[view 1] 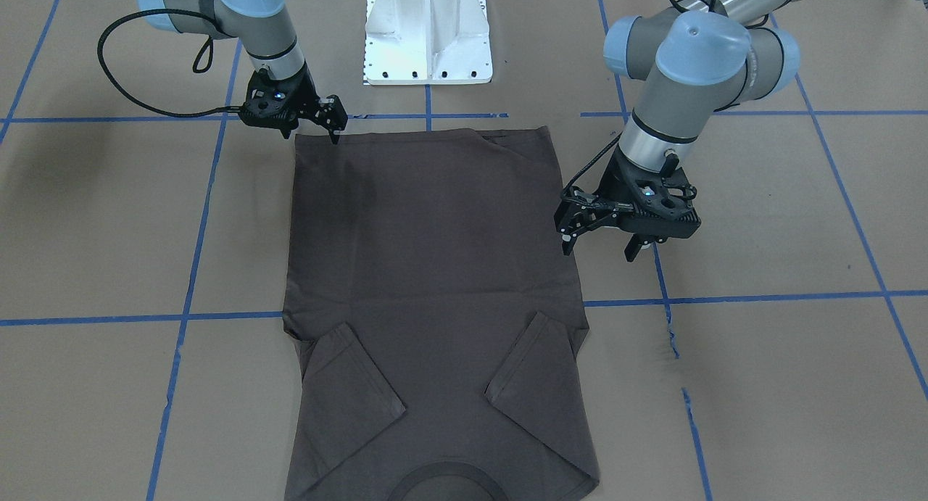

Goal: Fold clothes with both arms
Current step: 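Move the right gripper to the hem corner nearest the robot while the left gripper withdraws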

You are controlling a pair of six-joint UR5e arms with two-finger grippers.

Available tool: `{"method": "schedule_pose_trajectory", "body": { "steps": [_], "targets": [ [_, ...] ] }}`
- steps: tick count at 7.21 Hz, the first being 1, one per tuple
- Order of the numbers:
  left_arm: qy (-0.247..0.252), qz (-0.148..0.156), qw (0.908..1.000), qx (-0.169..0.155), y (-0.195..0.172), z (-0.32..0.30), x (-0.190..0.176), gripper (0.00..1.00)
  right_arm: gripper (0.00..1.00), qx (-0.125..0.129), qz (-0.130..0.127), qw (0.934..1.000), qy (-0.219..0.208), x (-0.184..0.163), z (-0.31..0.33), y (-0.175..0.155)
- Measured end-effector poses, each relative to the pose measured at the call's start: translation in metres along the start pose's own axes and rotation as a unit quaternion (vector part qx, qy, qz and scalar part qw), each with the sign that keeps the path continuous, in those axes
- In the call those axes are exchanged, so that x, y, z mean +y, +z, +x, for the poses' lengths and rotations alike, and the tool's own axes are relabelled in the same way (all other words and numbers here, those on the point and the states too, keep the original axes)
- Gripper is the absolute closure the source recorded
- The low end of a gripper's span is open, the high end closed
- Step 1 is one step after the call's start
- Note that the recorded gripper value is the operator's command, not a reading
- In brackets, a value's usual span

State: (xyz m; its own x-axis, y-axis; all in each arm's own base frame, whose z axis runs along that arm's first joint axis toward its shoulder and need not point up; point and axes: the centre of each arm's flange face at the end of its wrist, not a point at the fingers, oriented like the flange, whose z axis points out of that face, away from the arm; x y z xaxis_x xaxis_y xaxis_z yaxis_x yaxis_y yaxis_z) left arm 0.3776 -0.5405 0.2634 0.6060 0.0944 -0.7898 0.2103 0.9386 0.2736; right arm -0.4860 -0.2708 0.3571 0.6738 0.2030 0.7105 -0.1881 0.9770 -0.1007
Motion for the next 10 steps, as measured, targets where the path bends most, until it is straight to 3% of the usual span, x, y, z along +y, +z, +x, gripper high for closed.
{"method": "schedule_pose_trajectory", "body": {
  "steps": [1,3,4,10],
  "targets": [
    [0.0,0.0,1.0,0.0,0.0,0.0,0.0,0.0,0.07,0.009,-0.001,1.0,0.0,0.0,0.006,0.007],
    [-0.001,0.001,1.0,-0.001,0.0,-0.001,0.0,0.0,0.73,0.02,-0.005,0.9998,0.0,0.0,0.014,0.014],
    [-0.001,0.001,1.0,-0.001,0.0,-0.001,0.0,0.0,1.0,0.021,-0.006,0.9998,0.0,0.0,0.014,0.015],
    [-0.002,0.005,1.0,-0.005,0.001,-0.002,-0.001,0.0,1.0,0.0,-0.014,0.9999,-0.005,0.003,0.009,0.003]
  ]
}}
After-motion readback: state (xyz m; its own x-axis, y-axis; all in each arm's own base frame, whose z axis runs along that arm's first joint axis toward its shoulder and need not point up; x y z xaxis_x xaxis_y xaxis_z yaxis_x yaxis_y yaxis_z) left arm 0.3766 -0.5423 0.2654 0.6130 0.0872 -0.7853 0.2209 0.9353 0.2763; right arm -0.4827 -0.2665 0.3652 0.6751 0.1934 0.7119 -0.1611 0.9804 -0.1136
